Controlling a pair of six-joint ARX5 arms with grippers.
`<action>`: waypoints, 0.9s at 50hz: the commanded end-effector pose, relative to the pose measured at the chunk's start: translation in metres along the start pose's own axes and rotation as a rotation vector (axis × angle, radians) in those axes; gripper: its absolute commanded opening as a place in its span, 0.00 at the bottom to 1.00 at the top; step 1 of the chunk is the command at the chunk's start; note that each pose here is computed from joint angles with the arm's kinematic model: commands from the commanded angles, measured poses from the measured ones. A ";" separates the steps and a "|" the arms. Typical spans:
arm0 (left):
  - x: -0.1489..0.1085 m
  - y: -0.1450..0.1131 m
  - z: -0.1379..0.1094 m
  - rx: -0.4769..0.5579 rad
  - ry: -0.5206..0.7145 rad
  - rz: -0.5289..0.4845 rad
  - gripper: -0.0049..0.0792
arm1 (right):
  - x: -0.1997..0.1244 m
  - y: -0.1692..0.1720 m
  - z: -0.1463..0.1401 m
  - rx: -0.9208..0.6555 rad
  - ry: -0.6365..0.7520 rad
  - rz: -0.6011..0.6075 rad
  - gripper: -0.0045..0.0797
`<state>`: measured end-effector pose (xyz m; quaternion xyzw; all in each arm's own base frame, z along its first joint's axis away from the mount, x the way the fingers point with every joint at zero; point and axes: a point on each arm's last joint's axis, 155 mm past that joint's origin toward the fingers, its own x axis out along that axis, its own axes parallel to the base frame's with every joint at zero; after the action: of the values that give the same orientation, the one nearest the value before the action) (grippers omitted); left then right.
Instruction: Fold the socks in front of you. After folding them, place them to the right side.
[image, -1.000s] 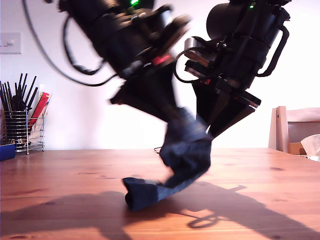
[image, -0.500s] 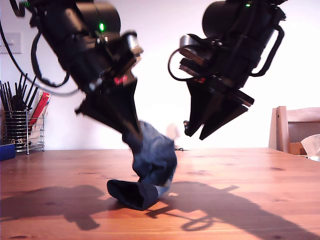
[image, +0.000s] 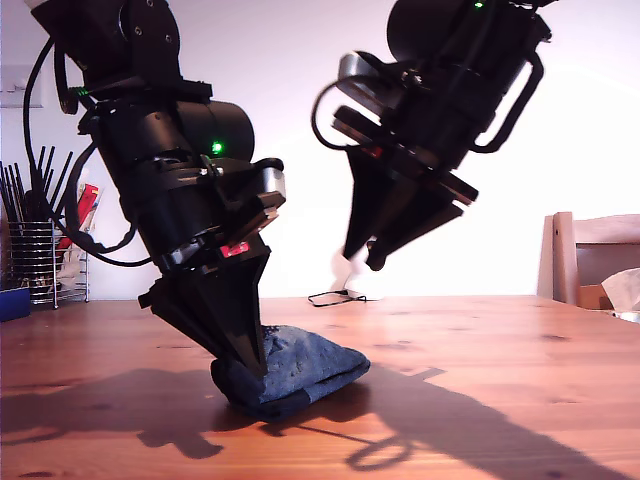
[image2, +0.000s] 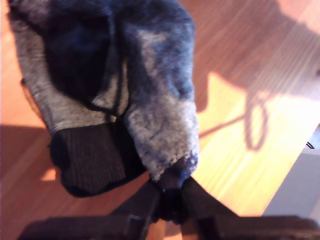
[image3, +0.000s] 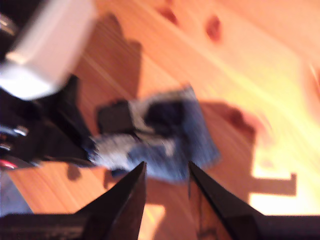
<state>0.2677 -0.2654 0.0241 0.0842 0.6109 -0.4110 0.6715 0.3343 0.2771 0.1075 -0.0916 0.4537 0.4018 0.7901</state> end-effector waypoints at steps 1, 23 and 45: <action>0.004 0.004 -0.010 -0.007 0.033 -0.004 0.03 | 0.021 -0.001 -0.013 0.012 0.045 0.023 0.32; -0.002 0.005 -0.028 -0.050 0.091 -0.047 0.03 | 0.076 -0.010 -0.023 0.042 0.054 0.072 0.04; -0.002 0.002 -0.029 -0.036 0.093 -0.066 0.03 | 0.087 0.008 -0.029 0.040 0.069 0.157 0.04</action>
<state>0.2519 -0.2476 0.0249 0.0687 0.6448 -0.4155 0.6379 0.3437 0.3154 0.0375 -0.0544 0.4742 0.4479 0.7561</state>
